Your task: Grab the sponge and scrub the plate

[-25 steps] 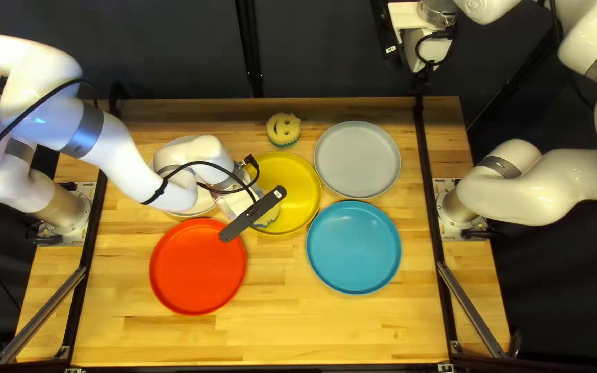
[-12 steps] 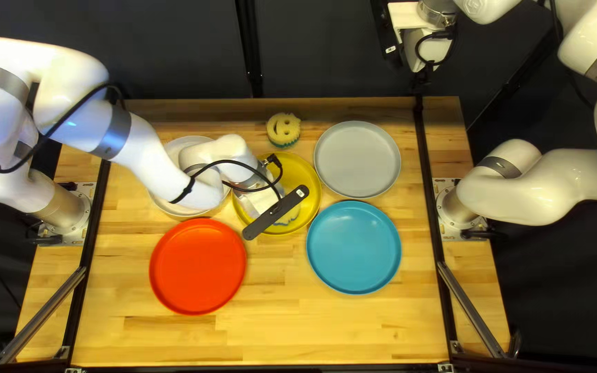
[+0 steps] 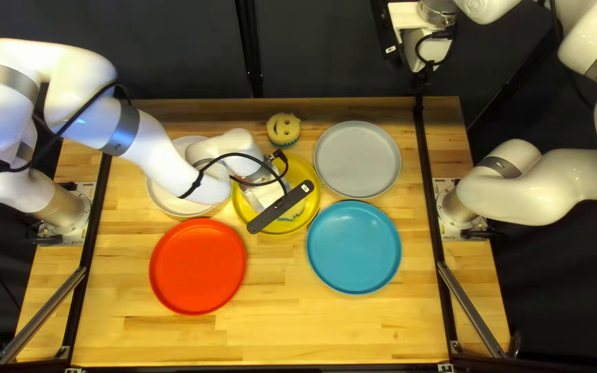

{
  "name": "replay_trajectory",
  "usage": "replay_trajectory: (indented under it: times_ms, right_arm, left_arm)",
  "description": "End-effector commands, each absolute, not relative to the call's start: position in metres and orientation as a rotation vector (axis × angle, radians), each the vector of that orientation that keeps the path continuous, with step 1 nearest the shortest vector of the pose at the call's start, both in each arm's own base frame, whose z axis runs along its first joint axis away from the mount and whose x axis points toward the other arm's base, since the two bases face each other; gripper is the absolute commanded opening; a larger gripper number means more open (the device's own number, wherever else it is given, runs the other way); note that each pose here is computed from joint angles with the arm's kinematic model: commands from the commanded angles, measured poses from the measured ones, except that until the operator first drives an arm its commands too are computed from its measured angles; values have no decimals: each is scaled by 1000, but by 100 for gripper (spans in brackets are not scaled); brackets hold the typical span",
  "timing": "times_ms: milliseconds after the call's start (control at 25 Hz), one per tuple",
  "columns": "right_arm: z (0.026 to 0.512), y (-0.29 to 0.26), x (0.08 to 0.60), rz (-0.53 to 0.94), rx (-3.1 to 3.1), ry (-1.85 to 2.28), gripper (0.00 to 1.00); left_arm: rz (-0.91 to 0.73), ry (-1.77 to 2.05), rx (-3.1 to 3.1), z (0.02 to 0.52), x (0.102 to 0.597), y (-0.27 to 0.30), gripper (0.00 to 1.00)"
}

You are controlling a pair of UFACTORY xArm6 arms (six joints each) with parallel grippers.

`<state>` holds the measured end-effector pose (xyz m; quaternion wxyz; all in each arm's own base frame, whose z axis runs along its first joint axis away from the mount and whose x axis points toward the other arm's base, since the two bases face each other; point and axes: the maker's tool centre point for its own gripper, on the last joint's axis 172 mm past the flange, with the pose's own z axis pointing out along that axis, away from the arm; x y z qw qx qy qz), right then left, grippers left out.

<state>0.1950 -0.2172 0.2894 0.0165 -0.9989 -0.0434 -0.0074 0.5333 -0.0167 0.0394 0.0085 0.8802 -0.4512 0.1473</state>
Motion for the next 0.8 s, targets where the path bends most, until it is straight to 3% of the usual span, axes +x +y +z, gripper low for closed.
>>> replay_trajectory:
  times_ms: [40, 280, 560, 800]
  right_arm:
    - [289, -217, 195, -23, -3106, -135, 100]
    - [289, -217, 195, -23, -3106, -135, 100]
    - [289, -217, 195, -23, -3106, -135, 100]
    - [289, -217, 195, -23, -3106, -135, 100]
  left_arm:
    - [458, -1367, 2769, 40, 515, -18, 0]
    - [454, -1342, 2779, 41, 515, -16, 0]
    - [466, -1401, 2750, 30, 574, -10, 0]
    - [477, -1438, 2739, 34, 595, -4, 0]
